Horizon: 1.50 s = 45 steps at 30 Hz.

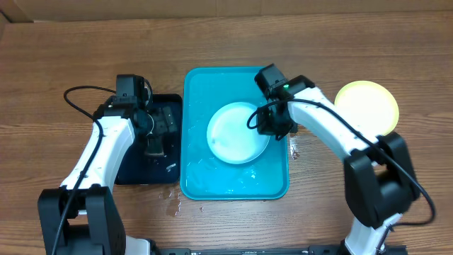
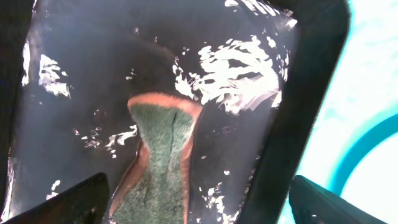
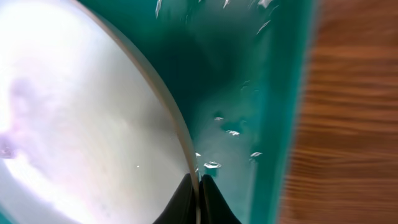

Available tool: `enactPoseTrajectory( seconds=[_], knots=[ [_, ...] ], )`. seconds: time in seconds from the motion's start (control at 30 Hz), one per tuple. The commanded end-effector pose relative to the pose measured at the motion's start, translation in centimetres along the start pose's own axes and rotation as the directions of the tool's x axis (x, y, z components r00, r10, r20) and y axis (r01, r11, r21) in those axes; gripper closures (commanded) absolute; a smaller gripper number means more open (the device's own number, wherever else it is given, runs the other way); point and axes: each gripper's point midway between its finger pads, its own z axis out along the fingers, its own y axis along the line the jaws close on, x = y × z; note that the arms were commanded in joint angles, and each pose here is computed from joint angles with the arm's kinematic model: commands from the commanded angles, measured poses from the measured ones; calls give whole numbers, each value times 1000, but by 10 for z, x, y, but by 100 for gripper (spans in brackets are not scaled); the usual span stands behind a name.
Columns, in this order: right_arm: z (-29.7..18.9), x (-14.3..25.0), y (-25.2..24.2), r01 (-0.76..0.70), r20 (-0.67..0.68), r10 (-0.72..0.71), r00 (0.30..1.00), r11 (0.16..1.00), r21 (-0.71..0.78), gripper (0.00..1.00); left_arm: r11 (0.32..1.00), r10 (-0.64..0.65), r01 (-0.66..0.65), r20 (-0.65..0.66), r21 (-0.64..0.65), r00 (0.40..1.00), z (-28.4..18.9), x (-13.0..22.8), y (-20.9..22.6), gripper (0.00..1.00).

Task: Clean dirty plates on tray and stack at the side
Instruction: 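Lift the white plate upright with the right gripper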

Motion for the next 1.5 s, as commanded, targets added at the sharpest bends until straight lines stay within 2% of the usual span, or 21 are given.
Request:
enactPoseTrajectory(
  seconds=[0.0, 0.17, 0.27, 0.47, 0.57, 0.77, 1.1, 1.2, 1.4, 1.47],
  knots=[
    [-88, -40, -24, -37, 272, -3, 962, 989, 141, 96, 996, 14, -25, 127, 85, 992, -41, -30, -18, 1],
    [-157, -52, -45, -97, 439, -31, 898, 959, 265, 96, 987, 15, -57, 266, 149, 964, -90, -46, -31, 0],
    [-179, -52, -51, -121, 503, -68, 862, 935, 334, 96, 979, 22, -91, 352, 181, 936, -119, -53, -38, 0],
    [-199, -35, -40, -113, 538, -233, 810, 838, 534, 96, 943, 55, -208, 497, 259, 866, -171, -58, -57, 0],
    [-210, -26, -22, -90, 556, -323, 766, 802, 590, 96, 934, 49, -223, 518, 280, 854, -182, -57, -61, 0],
    [-222, -13, -2, -104, 593, -386, 706, 772, 627, 96, 900, 34, -251, 516, 357, 856, -189, -54, -75, 0],
    [-244, -14, -15, -170, 597, -453, 662, 685, 708, 96, 888, 40, -262, 504, 378, 863, -189, -51, -79, 0],
    [-254, -20, -15, -183, 573, -517, 636, 620, 763, 96, 887, 54, -275, 510, 370, 859, -189, -51, -79, 0],
    [-255, -28, -12, -203, 543, -566, 620, 553, 808, 96, 888, 56, -276, 508, 369, 860, -189, -50, -79, 0],
    [-254, -28, -11, -204, 550, -562, 618, 562, 802, 96, 888, 64, -282, 508, 364, 859, -188, -49, -78, 0]
  ],
)
